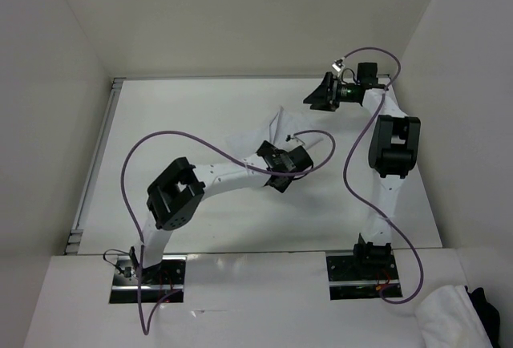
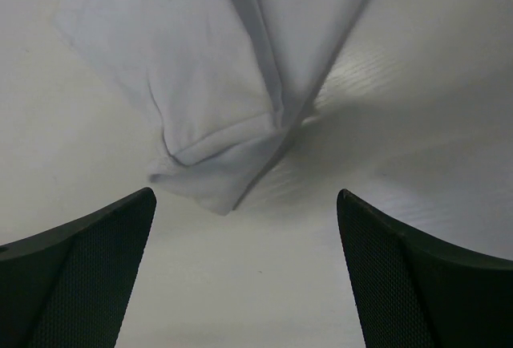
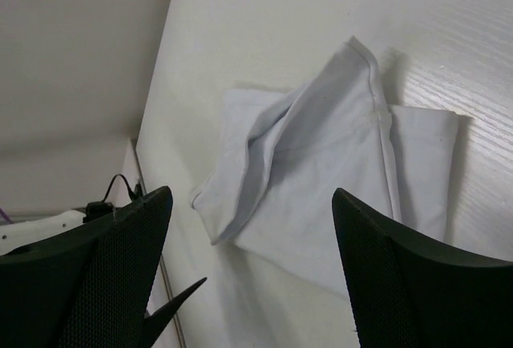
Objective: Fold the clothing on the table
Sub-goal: Fold the skirt
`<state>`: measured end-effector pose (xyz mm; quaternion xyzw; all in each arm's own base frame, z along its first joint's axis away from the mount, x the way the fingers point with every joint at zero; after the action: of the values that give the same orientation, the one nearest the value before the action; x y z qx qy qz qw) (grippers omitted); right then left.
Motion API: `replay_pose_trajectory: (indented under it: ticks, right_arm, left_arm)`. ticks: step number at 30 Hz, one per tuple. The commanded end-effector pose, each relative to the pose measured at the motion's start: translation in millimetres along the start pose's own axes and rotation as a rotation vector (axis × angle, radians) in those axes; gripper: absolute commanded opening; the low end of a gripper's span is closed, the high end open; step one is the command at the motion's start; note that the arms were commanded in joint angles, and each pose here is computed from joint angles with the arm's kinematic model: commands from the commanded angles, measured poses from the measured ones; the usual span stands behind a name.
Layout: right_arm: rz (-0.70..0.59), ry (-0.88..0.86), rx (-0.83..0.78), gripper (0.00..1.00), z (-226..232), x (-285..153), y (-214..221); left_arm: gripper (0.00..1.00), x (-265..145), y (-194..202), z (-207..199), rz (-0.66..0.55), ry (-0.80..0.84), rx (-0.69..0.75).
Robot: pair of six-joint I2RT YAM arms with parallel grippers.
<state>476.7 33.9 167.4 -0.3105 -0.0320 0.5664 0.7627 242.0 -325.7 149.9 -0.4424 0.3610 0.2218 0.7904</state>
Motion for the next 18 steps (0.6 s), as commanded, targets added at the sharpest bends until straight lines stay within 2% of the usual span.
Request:
replay_pose_trajectory:
  ticks: [1, 6, 11, 13, 18]
  right_arm:
    - [-0.009, -0.035, -0.11, 0.85, 41, -15, -12]
    - [-0.017, -0.02, -0.06, 0.85, 32, -30, -9]
    - [-0.022, -0.009, -0.059, 0.85, 29, -45, -7]
    - [-0.024, -0.013, -0.056, 0.85, 27, -49, -7]
    - [-0.027, -0.018, -0.045, 0.85, 27, -53, -6]
  left_arm:
    - [1.0, 3, -8, 6, -0.081, -0.225, 0.113]
    - [0.97, 18, -9, 0, -0.094, -0.244, 0.165]
    - [0.8, 22, -13, -3, -0.108, -0.241, 0.204]
    - [0.77, 20, -18, -4, -0.128, -0.214, 0.207]
    - [0.76, 22, -22, -1, -0.138, -0.205, 0.237]
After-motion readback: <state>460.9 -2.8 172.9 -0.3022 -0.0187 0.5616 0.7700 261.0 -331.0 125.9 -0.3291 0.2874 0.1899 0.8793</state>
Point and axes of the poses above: each gripper's point midway between its finger pads, its own x axis out along the fingers, its own z axis along the line the jaws close on, y = z × x, the point moved 10 cm from there along -x, back along the fingers
